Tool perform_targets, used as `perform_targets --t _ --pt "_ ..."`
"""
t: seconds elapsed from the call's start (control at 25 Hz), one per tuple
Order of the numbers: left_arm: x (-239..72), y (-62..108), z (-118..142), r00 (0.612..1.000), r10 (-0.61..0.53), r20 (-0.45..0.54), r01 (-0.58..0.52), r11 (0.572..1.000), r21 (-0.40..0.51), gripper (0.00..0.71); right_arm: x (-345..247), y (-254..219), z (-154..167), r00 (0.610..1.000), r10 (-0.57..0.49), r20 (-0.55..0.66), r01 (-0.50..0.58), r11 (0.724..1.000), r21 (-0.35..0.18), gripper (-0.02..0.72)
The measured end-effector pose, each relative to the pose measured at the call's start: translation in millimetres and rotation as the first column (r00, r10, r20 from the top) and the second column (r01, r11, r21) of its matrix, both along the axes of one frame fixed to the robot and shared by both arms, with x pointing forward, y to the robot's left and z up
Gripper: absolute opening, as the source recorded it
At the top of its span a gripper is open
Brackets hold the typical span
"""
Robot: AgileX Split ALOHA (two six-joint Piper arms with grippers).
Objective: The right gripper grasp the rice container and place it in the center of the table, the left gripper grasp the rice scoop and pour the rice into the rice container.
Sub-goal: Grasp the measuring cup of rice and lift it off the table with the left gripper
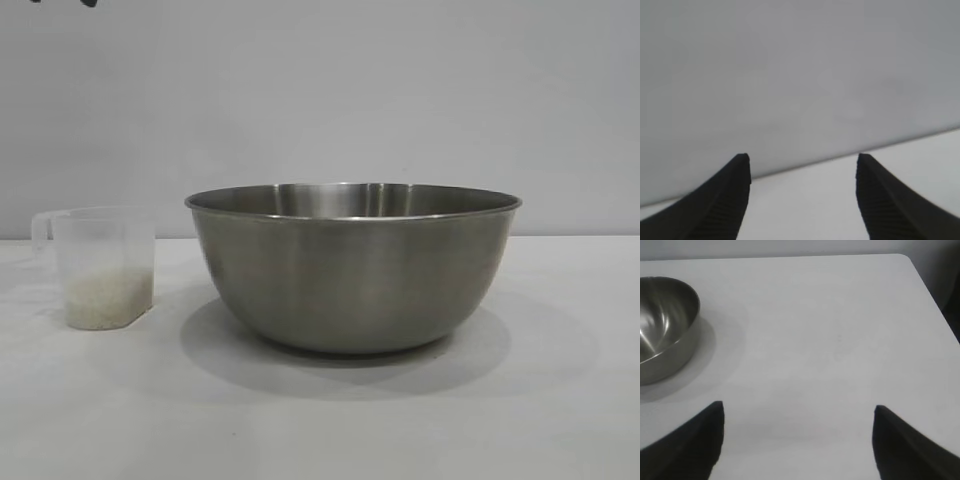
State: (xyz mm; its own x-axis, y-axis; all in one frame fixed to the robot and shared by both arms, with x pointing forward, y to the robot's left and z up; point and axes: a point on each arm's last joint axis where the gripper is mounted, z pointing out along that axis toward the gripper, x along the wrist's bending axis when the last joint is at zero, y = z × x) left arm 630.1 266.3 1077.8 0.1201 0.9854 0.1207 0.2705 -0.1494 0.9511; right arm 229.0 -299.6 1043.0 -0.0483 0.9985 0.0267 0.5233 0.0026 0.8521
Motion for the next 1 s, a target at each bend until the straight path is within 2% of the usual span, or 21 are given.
perform_targets --t 0.16,0.4,0.76,0.84,1.0 --pt "-4.7 1.1 -12.9 1.000 0.014 0.001 -0.014 1.000 -0.023 0.401 0.0 0.1 0.0 1.000 0.001 0.000 -0.001 1.000 0.001 0.547" --pt "-33.6 4.6 -38.3 0.999 0.032 -0.020 -0.033 0.998 -0.049 0.401 0.0 0.1 0.0 1.000 0.001 0.000 -0.001 1.000 0.001 0.547" --pt "-109.1 13.1 -52.1 0.995 0.077 0.068 -0.066 0.986 -0.153 0.401 0.0 0.1 0.0 1.000 0.001 0.000 -0.001 1.000 0.001 0.547" --pt "-129.3 15.1 -61.9 0.994 0.084 0.063 -0.072 0.982 -0.173 0.401 0.0 0.1 0.0 1.000 0.001 0.000 -0.001 1.000 0.001 0.547" --pt "-164.5 15.1 -75.0 0.995 0.053 0.082 -0.036 0.981 -0.191 0.401 0.0 0.1 0.0 1.000 0.001 0.000 -0.001 1.000 0.001 0.547"
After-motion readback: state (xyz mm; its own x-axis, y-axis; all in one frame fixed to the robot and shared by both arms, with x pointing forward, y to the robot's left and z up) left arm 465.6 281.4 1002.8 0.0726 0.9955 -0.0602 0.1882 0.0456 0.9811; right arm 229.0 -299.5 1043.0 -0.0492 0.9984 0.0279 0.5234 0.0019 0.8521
